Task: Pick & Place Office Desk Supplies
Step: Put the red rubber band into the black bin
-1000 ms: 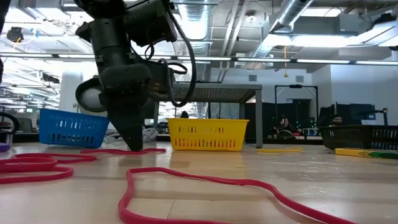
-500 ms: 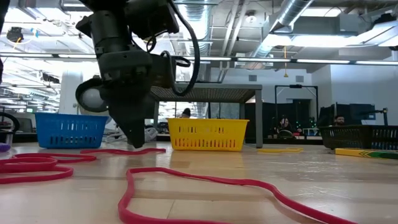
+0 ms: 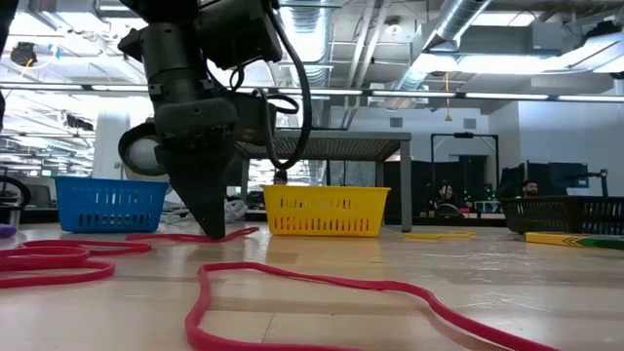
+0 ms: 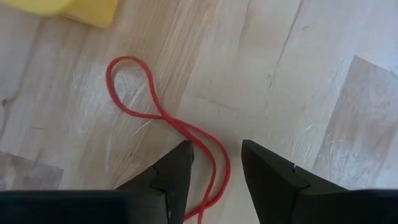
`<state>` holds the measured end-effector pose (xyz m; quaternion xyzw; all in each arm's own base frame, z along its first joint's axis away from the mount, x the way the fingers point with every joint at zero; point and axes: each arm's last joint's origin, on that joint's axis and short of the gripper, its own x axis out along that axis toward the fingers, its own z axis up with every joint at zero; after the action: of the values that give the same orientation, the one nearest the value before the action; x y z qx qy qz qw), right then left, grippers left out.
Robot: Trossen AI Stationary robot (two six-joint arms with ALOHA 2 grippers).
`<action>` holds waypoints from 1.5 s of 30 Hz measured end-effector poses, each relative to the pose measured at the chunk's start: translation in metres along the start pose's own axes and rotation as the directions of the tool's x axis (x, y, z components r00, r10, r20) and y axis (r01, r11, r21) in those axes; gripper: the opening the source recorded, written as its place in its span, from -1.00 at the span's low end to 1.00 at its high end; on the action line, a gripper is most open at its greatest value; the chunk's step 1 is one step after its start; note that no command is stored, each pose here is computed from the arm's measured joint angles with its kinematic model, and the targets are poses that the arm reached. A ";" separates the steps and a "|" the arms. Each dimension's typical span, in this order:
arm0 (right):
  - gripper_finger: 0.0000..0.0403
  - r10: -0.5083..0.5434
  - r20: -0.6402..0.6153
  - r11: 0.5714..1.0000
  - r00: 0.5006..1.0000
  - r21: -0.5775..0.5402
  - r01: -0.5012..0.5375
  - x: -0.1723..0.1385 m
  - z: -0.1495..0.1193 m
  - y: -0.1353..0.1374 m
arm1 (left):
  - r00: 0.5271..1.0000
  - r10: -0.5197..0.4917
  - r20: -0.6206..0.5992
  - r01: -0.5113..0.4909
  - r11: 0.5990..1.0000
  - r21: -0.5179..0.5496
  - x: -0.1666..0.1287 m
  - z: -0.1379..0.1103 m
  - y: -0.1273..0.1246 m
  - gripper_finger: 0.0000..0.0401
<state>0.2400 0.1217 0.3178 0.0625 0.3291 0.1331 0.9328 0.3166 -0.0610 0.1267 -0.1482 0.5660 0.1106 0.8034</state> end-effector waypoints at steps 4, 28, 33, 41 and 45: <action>-0.45 0.000 0.000 1.000 1.000 0.000 0.000 0.000 0.000 0.000 | 1.000 0.015 0.000 -0.015 1.000 0.000 0.000 -0.001 0.001 -0.51; -0.45 0.000 -0.001 1.000 1.000 -0.006 0.000 0.000 0.000 0.000 | 0.985 -0.072 0.160 0.066 0.997 0.044 -0.079 0.007 -0.013 -1.00; -0.45 0.000 0.004 0.999 1.000 -0.036 0.001 0.000 0.001 0.000 | 0.961 -0.126 0.248 0.118 0.992 0.047 -0.110 0.004 -0.015 -1.00; -0.45 -0.014 0.091 0.997 0.996 -0.073 0.020 0.000 0.012 -0.010 | 0.903 -0.203 0.380 0.194 0.979 0.061 -0.149 0.002 -0.014 -1.00; -0.44 -0.020 0.114 0.997 0.993 -0.076 0.029 0.001 0.017 -0.021 | 0.882 -0.226 0.414 0.210 0.974 0.084 -0.156 0.003 -0.014 -1.00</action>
<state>0.2555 0.1015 0.3265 0.0296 0.2710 0.1305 0.9532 0.2722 -0.0746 0.2761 -0.1687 0.3611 0.0386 0.9163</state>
